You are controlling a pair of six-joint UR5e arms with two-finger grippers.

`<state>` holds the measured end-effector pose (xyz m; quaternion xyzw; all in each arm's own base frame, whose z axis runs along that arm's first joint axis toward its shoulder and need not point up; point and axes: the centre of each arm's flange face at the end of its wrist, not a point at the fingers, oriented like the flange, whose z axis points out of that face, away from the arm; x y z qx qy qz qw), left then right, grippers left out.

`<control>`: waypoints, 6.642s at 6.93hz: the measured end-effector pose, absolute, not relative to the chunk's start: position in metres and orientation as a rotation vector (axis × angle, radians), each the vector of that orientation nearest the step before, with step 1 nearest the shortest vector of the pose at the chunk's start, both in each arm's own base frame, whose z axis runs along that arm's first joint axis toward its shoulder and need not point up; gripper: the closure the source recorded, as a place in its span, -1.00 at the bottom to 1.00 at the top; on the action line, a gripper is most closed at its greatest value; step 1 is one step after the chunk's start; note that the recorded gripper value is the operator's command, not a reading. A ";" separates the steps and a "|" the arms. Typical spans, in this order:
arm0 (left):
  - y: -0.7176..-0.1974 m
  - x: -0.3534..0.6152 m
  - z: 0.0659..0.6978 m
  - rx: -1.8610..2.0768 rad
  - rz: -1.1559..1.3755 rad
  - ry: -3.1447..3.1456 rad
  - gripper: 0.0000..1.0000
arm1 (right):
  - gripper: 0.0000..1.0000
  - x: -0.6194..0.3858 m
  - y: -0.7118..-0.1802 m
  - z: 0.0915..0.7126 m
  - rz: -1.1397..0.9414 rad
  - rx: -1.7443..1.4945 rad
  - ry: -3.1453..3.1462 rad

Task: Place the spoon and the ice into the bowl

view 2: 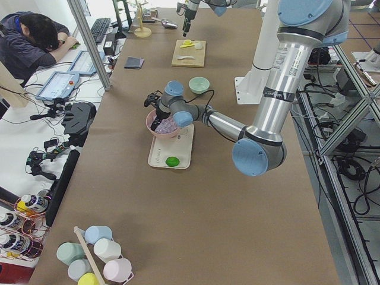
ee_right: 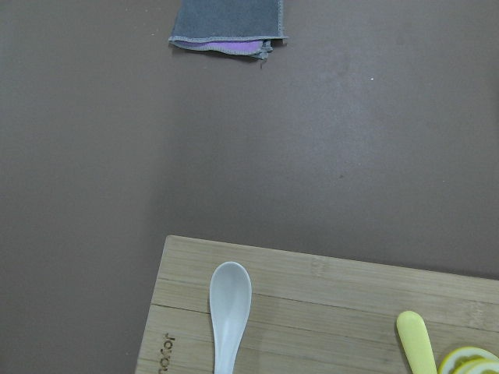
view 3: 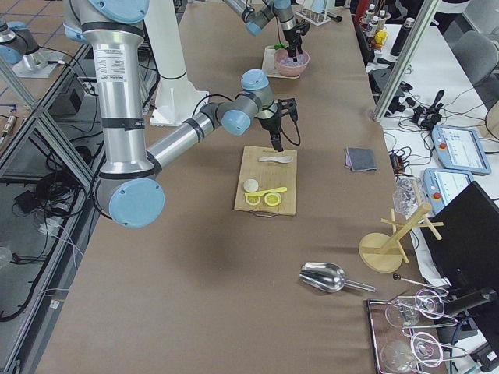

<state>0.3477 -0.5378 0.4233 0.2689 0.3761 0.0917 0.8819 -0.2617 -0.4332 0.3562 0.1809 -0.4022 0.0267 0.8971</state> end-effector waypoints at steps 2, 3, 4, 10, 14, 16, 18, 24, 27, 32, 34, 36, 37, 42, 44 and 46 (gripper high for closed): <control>-0.534 0.349 0.422 0.538 0.205 0.811 -0.74 | -1.00 -0.262 -0.433 0.356 0.055 0.375 -0.833; -0.532 0.349 0.423 0.529 0.211 0.821 -0.73 | -1.00 -0.262 -0.433 0.356 0.055 0.375 -0.833; -0.531 0.349 0.423 0.525 0.214 0.824 -0.53 | -1.00 -0.262 -0.433 0.356 0.054 0.374 -0.833; -0.529 0.347 0.421 0.531 0.224 0.829 1.00 | -1.00 -0.262 -0.433 0.357 0.054 0.373 -0.832; -0.527 0.344 0.411 0.544 0.228 0.841 1.00 | -1.00 -0.262 -0.433 0.356 0.054 0.374 -0.834; -0.525 0.343 0.405 0.547 0.231 0.850 0.22 | -1.00 -0.262 -0.432 0.355 0.054 0.375 -0.836; -0.524 0.342 0.403 0.541 0.237 0.860 -0.80 | -1.00 -0.262 -0.432 0.355 0.054 0.374 -0.838; -0.518 0.327 0.424 0.506 0.215 0.849 -0.62 | -1.00 -0.265 -0.431 0.355 0.050 0.372 -0.837; -0.515 0.327 0.426 0.491 0.191 0.856 -0.21 | -1.00 -0.268 -0.429 0.356 0.046 0.372 -0.835; -0.511 0.331 0.424 0.478 0.172 0.868 0.73 | -1.00 -0.268 -0.429 0.356 0.045 0.374 -0.834; -0.510 0.331 0.422 0.479 0.174 0.869 1.00 | -1.00 -0.268 -0.429 0.356 0.045 0.374 -0.834; -0.507 0.327 0.411 0.481 0.190 0.893 1.00 | -1.00 -0.268 -0.429 0.355 0.045 0.375 -0.835; -0.504 0.318 0.390 0.471 0.200 0.928 1.00 | -1.00 -0.269 -0.430 0.353 0.045 0.377 -0.838; -0.468 0.375 0.255 0.381 -0.029 1.157 1.00 | -1.00 -0.273 -0.430 0.351 0.074 0.371 -0.841; -0.409 0.463 0.226 0.378 -0.069 1.184 1.00 | -1.00 -0.279 -0.429 0.353 0.091 0.378 -0.826; -0.350 0.537 0.214 0.385 -0.094 1.181 1.00 | -1.00 -0.288 -0.429 0.359 0.122 0.383 -0.800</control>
